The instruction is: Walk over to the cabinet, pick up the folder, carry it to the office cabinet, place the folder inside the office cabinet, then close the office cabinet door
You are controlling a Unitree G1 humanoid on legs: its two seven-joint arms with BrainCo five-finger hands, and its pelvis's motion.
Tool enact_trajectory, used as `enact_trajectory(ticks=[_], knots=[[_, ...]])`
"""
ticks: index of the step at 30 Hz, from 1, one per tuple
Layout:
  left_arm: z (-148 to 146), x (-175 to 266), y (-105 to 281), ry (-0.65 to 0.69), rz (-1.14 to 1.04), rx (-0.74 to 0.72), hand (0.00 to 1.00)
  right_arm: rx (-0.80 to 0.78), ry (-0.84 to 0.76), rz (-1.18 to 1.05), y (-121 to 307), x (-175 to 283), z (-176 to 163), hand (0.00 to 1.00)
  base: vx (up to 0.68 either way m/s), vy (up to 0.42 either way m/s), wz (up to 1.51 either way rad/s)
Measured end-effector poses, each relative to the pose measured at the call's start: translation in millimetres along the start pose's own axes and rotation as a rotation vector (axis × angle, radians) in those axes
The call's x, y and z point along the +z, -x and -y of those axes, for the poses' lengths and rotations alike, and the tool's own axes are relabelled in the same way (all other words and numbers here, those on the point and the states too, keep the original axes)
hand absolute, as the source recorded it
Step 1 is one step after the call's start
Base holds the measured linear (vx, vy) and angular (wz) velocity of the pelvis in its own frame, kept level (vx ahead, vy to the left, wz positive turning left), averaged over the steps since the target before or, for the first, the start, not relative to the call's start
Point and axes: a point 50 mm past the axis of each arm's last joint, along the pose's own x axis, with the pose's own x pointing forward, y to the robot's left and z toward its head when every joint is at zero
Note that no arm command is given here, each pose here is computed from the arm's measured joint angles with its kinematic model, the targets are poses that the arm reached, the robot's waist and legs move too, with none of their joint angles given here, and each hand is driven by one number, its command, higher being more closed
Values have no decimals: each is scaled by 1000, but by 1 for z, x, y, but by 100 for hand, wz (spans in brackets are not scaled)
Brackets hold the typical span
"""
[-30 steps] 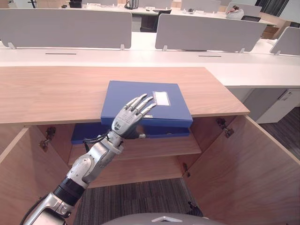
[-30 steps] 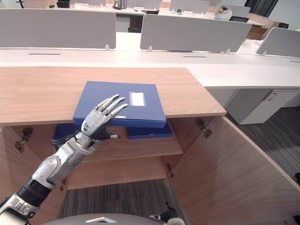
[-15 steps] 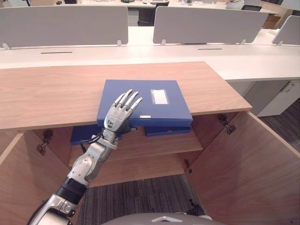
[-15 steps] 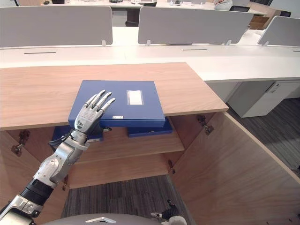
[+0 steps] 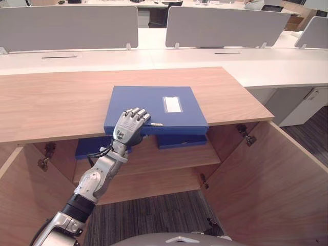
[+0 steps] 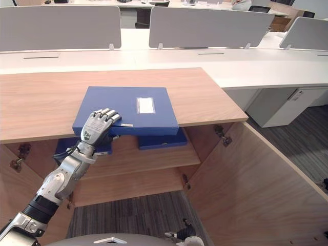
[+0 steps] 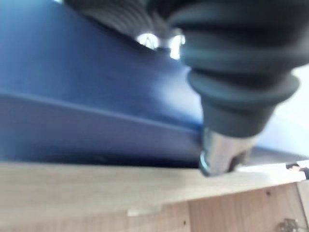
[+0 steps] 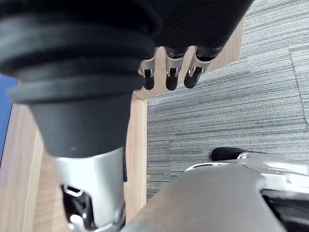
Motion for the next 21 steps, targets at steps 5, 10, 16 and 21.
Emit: enact_trajectory(ticks=[5, 10, 16, 21], knots=[[-7, -6, -2, -13, -23, 33, 100, -1, -1, -1, 0, 0, 0, 0, 0, 0, 0], [-21, -3, -7, 17, -13, 104, 100, -2, -2, 3, 0, 1, 0, 0, 0, 0, 0], [-47, 17, -10, 190, -21, 266, 100, -15, 2, 53, 1, 9, -1, 0, 0, -9, -8], [-73, 36, -11, 385, 6, 431, 100, -16, 1, 164, 5, 27, -5, 0, -7, -11, -5]])
